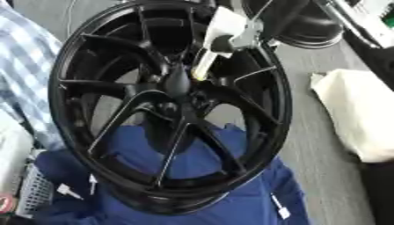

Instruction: Pull the pin out of the wheel hub.

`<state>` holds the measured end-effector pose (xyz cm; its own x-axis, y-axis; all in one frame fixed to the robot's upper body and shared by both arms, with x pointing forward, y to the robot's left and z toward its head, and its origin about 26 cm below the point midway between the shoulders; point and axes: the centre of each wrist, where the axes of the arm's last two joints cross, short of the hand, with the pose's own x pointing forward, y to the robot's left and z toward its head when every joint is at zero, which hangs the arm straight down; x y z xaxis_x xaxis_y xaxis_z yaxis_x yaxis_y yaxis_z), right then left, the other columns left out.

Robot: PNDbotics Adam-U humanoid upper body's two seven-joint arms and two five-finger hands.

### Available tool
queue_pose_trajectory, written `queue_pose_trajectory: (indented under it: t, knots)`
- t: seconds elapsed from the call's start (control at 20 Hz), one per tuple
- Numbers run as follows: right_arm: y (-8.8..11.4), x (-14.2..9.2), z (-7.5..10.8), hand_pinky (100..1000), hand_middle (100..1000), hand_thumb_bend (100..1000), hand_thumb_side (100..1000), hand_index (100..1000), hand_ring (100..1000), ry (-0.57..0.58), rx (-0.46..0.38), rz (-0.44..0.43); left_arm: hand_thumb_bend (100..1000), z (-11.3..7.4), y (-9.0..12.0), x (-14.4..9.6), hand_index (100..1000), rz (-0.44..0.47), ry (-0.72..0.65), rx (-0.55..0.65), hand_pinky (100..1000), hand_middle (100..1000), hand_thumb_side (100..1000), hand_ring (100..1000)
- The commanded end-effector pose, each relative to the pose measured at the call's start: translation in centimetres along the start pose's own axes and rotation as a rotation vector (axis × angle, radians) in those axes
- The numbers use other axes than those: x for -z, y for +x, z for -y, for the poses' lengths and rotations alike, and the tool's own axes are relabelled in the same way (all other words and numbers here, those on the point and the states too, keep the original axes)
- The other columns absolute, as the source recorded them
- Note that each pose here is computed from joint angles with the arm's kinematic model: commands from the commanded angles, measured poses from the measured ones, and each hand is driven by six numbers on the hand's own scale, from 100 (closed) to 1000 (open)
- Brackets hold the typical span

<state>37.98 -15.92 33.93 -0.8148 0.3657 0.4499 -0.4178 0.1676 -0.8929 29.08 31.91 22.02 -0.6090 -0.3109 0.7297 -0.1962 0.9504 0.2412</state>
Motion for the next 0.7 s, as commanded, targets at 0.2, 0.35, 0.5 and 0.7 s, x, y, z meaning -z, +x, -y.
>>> queue_pose_trajectory:
  t: [0.2, 0.35, 0.5, 0.7]
  knots:
    - [2.2, -1.3, 2.7, 486, 428, 336, 100, 591, 444, -0.067, 0.012, 0.051, 173, -0.3, 0.4, 0.1, 704, 0.009, -0.007, 0.018, 903, 666, 657, 685]
    - [2.5, -1.8, 3.5, 483, 424, 331, 100, 586, 441, -0.084, 0.029, 0.060, 172, -0.4, 0.4, 0.0, 704, 0.001, -0.003, 0.020, 903, 667, 657, 684]
    - [2.9, -2.8, 4.5, 481, 422, 321, 100, 583, 439, -0.114, 0.050, 0.070, 172, -0.5, 0.3, -0.1, 704, -0.005, 0.003, 0.023, 903, 667, 657, 685]
    - [3.4, -4.9, 6.0, 483, 424, 320, 100, 586, 438, -0.189, 0.061, 0.076, 175, -0.7, 0.2, -0.3, 704, -0.010, 0.012, 0.032, 903, 667, 656, 684]
